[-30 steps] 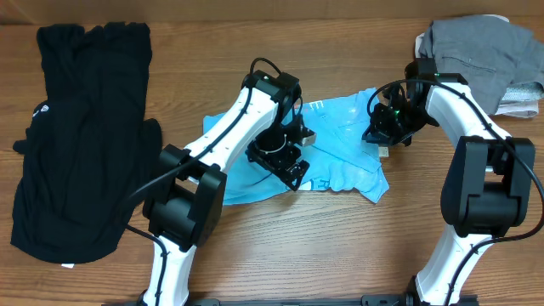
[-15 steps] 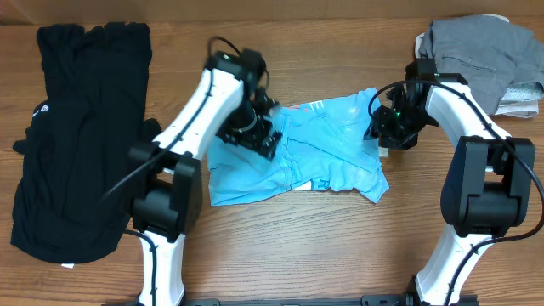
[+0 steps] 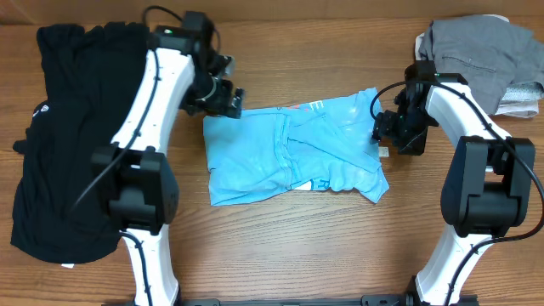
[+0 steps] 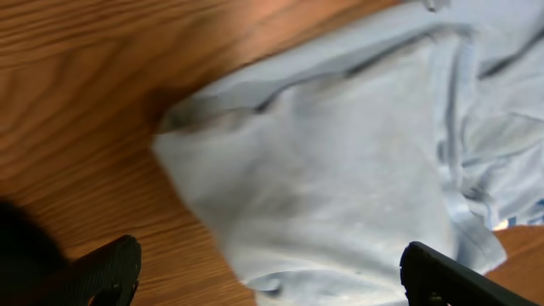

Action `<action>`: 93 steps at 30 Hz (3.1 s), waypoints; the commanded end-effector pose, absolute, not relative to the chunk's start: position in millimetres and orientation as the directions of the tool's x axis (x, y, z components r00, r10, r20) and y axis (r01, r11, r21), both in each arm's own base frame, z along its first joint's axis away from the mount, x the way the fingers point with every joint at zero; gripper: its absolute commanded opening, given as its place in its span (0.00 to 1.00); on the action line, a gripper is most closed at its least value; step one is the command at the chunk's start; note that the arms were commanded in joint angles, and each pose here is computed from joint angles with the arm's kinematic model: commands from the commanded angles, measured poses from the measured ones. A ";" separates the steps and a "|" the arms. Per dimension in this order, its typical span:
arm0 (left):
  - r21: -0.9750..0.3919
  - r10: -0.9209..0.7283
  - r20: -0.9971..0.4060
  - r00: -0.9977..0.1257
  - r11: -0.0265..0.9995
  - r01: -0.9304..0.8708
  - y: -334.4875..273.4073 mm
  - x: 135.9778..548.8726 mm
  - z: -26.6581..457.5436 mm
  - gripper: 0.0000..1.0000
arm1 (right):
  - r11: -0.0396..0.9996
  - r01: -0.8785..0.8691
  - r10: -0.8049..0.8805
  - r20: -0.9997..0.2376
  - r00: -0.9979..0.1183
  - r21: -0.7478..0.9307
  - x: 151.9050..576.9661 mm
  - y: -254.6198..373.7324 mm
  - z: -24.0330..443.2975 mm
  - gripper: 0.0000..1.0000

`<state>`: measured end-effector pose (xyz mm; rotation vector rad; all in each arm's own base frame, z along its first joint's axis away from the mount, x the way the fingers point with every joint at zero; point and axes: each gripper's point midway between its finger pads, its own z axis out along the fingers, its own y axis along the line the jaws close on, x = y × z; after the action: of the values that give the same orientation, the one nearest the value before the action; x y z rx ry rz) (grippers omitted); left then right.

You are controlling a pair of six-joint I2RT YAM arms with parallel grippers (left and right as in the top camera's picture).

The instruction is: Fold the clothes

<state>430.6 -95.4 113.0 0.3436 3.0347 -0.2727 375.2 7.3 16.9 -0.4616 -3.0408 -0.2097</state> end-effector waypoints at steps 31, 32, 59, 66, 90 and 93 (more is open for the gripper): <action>-0.114 0.136 -0.115 -0.984 0.982 0.149 -64.4 439.4 121.9 1.00 | 0.988 0.153 0.153 -0.021 -0.988 -0.012 388.7 37.5 10.9 0.74; -0.114 0.136 -0.115 -0.984 0.982 0.149 -64.4 439.3 121.9 1.00 | 0.988 0.153 0.153 -0.019 -0.988 -0.012 388.9 37.7 9.0 0.73; -0.118 0.137 -0.108 -0.985 0.982 0.149 -65.6 437.3 121.7 1.00 | 0.948 0.297 0.290 0.070 -0.954 0.113 359.0 45.8 -30.4 0.04; -0.117 0.137 -0.107 -0.985 0.982 0.150 -65.5 437.2 121.7 1.00 | 0.920 0.359 0.353 0.064 -0.933 0.161 371.5 -0.6 -6.4 0.04; -0.063 0.133 -0.115 -0.984 0.988 0.141 -54.4 440.9 121.1 1.00 | 0.924 0.173 0.193 -0.024 -0.981 0.342 367.8 92.5 106.9 0.04; -0.062 0.123 -0.133 -0.983 0.989 0.132 -50.6 445.8 121.6 1.00 | 0.928 0.112 0.135 -0.041 -0.990 0.356 364.6 132.4 111.1 0.04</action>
<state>438.8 -54.4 111.1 0.2224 3.0429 -0.1271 363.6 101.7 93.1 -0.2323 -3.1247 -0.5085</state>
